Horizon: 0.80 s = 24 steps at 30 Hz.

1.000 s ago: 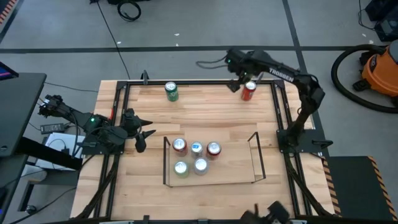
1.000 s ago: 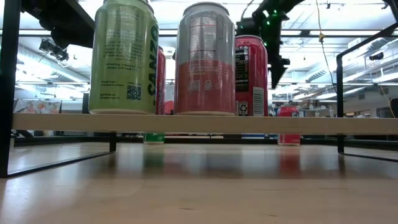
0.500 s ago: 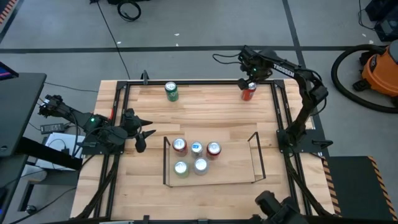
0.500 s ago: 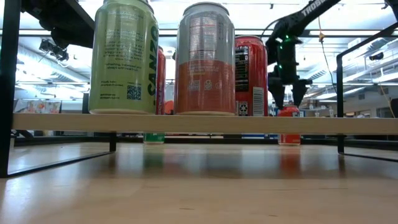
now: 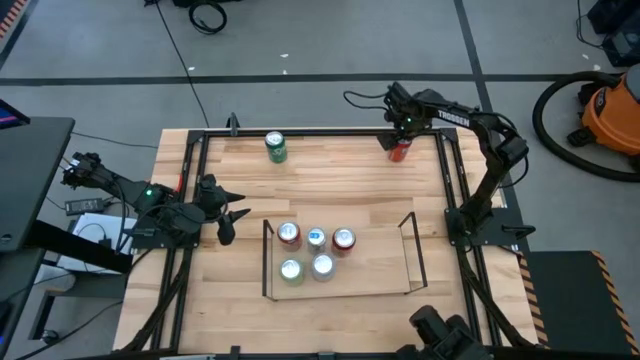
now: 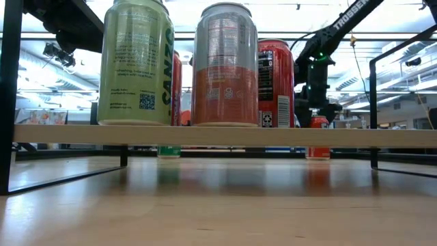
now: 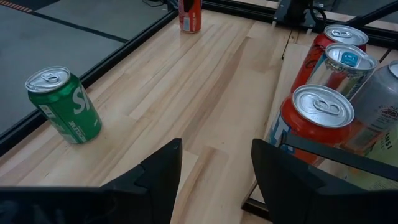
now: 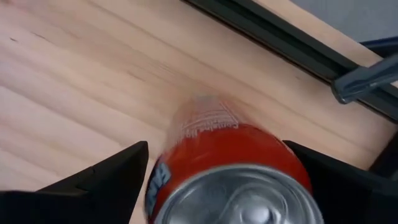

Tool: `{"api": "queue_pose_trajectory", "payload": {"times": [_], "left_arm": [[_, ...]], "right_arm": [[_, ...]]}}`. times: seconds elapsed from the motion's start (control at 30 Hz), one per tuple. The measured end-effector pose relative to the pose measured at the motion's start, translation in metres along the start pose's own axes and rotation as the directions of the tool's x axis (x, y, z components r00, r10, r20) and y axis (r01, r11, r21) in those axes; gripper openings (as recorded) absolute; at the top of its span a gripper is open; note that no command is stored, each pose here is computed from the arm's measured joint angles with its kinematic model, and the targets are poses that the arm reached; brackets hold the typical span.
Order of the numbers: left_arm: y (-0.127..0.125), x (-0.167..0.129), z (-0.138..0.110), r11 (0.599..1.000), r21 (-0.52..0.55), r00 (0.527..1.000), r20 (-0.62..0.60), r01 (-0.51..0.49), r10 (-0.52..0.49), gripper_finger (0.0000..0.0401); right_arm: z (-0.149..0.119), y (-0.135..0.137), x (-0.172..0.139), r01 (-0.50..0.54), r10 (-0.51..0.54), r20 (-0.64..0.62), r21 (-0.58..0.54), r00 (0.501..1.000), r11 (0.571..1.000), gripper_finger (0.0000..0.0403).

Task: Place canned beverage on shelf
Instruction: Put the orange soda can on the shelf

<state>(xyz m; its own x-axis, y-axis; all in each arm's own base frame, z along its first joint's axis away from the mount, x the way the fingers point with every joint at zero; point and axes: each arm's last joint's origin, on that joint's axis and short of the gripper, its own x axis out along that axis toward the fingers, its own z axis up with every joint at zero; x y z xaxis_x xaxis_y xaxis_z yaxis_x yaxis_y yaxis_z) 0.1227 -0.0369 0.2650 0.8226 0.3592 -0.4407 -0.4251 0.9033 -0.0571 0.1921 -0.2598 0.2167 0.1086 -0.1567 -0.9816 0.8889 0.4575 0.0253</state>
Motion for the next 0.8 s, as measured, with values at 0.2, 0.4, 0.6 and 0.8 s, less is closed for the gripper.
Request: {"api": "queue_pose_trajectory", "payload": {"times": [0.2,0.4,0.6,0.8], "left_arm": [[0.000,0.000,0.000,1.000,0.000,1.000,0.000,0.000,0.000,0.0203],[0.000,0.000,0.000,1.000,-0.001,1.000,0.000,0.000,0.000,0.0203],[0.000,0.000,0.000,1.000,-0.001,1.000,0.000,-0.001,0.001,0.0203],[0.000,0.000,0.000,1.000,-0.001,1.000,0.000,0.000,0.000,0.0203]], "right_arm": [[-0.002,0.000,0.004,0.000,0.000,-0.003,-0.008,1.000,1.000,0.0346],[-0.002,0.000,0.004,0.000,0.000,-0.003,-0.013,1.000,1.000,0.0315],[-0.004,0.007,0.003,-0.021,0.019,-0.022,-0.101,1.000,0.995,0.0315],[-0.014,0.043,-0.011,-0.091,0.056,-0.101,-0.387,0.993,0.918,0.0317]]}}
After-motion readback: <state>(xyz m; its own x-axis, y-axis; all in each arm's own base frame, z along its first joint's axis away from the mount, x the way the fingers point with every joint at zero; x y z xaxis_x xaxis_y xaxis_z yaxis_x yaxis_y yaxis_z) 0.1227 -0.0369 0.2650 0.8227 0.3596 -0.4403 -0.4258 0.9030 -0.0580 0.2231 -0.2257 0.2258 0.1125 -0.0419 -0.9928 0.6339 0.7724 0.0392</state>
